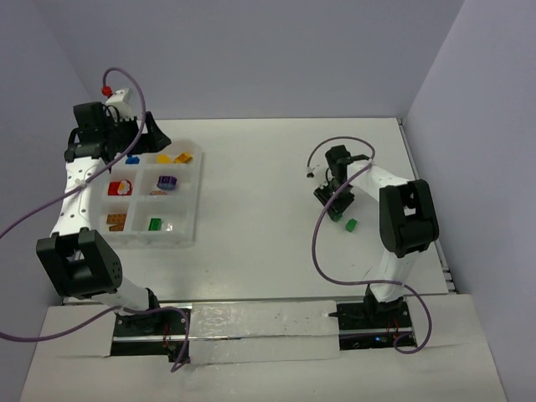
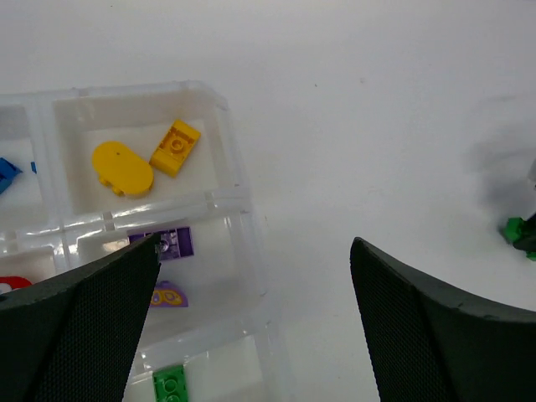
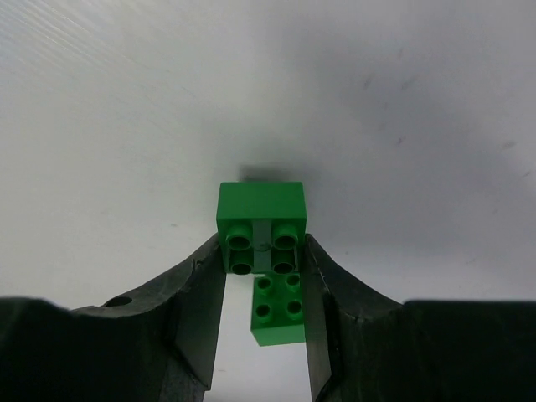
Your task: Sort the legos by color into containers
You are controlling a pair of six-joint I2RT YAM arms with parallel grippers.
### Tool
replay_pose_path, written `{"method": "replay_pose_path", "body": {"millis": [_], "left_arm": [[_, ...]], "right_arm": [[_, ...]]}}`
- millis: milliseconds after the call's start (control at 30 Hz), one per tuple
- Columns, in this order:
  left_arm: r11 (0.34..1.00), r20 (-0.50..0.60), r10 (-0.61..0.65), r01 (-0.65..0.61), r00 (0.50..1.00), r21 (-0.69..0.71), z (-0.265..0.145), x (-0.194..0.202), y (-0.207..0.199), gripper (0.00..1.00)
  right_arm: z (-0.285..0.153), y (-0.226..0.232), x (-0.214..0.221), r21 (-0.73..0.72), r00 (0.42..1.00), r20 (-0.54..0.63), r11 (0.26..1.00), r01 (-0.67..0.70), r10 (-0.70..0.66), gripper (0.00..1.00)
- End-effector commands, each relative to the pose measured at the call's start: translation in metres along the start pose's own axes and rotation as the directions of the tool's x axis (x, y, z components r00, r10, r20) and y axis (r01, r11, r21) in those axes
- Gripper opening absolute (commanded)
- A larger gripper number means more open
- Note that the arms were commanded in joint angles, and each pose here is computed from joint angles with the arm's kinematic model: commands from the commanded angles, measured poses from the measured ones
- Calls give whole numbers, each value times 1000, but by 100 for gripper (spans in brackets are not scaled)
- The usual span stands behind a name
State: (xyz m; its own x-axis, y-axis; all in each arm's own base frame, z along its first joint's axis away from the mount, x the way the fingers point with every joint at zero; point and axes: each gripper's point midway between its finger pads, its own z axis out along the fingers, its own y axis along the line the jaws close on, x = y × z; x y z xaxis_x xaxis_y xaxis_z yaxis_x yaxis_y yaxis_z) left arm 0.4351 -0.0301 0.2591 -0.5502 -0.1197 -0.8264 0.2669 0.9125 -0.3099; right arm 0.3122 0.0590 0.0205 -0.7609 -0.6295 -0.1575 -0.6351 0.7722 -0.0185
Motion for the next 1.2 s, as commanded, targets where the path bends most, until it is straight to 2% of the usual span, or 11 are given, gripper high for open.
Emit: {"method": "replay_pose_path", "body": {"millis": [0, 167, 333, 500, 633, 700, 767, 800, 900, 1033, 1167], "left_arm": [[987, 74, 41, -52, 996, 154, -27, -21, -27, 99], [970, 31, 131, -134, 991, 203, -38, -8, -36, 99], [940, 14, 177, -173, 984, 294, -44, 10, -51, 99], [902, -4, 139, -125, 990, 412, -41, 26, -83, 99], [904, 5, 166, -154, 986, 400, -23, 32, -112, 99], [905, 21, 161, -156, 987, 397, -14, 33, -126, 99], [895, 43, 153, -156, 987, 419, -11, 29, -139, 99], [891, 46, 138, -144, 989, 431, -10, 25, -144, 99], [886, -1, 51, -44, 999, 462, -3, 16, -150, 99], [880, -37, -38, 51, 999, 473, -1, 8, -155, 99], [856, -97, -83, 121, 992, 502, -1, 10, -163, 99]], "right_arm": [[-55, 17, -83, -98, 962, 274, 995, 13, 15, 0], [-124, 42, -178, -209, 842, 535, 977, 52, 70, 0], [-171, 82, -241, -373, 744, 643, 923, 95, 183, 0], [-210, 134, -293, -598, 690, 630, 789, 139, 356, 0], [-226, 157, -317, -696, 666, 593, 704, 141, 453, 0], [-226, 167, -318, -770, 681, 523, 628, 117, 514, 0], [-231, 177, -317, -792, 690, 519, 587, 167, 504, 0], [-232, 181, -316, -790, 697, 523, 585, 180, 491, 0], [-226, 189, -304, -676, 686, 633, 687, 265, 358, 0], [-219, 178, -295, -502, 625, 740, 822, 269, 248, 0], [-225, 177, -284, -344, 557, 822, 885, 315, 121, 0]]}}
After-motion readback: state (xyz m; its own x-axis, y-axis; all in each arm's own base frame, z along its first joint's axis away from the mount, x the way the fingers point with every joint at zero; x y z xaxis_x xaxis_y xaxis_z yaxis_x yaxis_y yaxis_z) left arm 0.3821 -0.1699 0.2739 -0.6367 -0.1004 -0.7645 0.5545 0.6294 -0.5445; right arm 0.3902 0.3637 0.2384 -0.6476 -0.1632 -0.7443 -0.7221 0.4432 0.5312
